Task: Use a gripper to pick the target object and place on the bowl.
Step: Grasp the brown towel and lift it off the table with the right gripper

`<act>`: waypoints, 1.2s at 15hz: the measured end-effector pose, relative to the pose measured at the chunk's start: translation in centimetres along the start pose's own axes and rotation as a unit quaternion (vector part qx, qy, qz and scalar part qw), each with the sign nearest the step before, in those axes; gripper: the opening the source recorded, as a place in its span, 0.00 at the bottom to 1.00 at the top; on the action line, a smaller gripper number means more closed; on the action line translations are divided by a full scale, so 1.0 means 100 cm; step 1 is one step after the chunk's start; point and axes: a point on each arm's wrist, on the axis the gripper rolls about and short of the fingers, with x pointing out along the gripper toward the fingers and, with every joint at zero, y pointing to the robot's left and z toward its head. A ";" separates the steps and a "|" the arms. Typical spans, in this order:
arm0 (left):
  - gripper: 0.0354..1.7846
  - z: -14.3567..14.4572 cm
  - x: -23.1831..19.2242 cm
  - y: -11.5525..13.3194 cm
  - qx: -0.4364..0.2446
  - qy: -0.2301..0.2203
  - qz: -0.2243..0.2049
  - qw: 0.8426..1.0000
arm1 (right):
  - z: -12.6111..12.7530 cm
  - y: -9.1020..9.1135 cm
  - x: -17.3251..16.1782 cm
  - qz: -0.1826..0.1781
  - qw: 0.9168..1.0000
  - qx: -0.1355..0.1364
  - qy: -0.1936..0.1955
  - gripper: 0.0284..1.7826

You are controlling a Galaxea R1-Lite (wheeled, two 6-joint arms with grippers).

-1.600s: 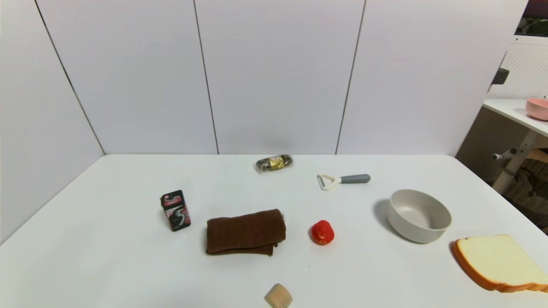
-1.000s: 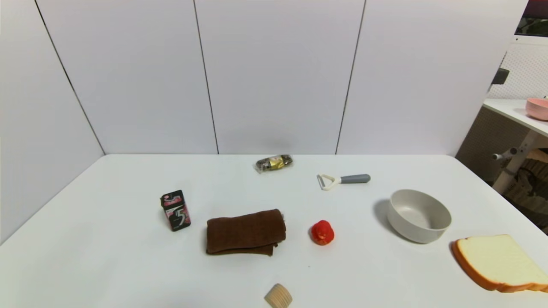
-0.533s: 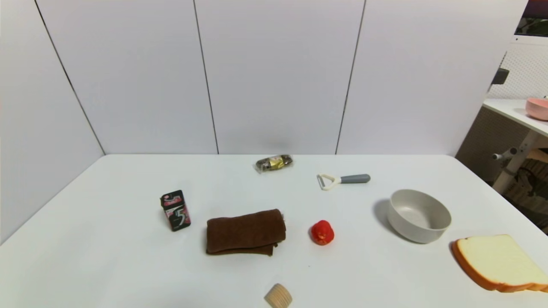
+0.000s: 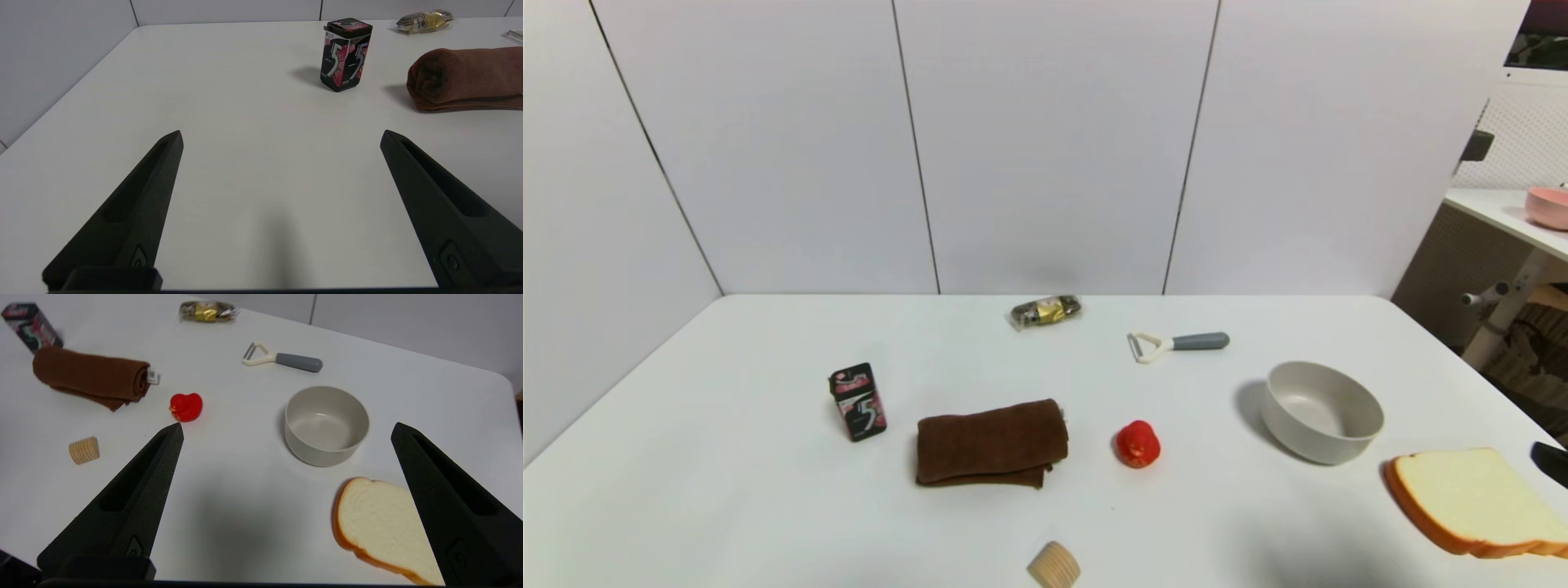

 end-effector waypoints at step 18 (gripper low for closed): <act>0.96 0.000 0.000 0.000 0.000 0.000 0.000 1.000 | 0.067 0.088 0.253 0.386 0.910 -0.113 0.104 0.98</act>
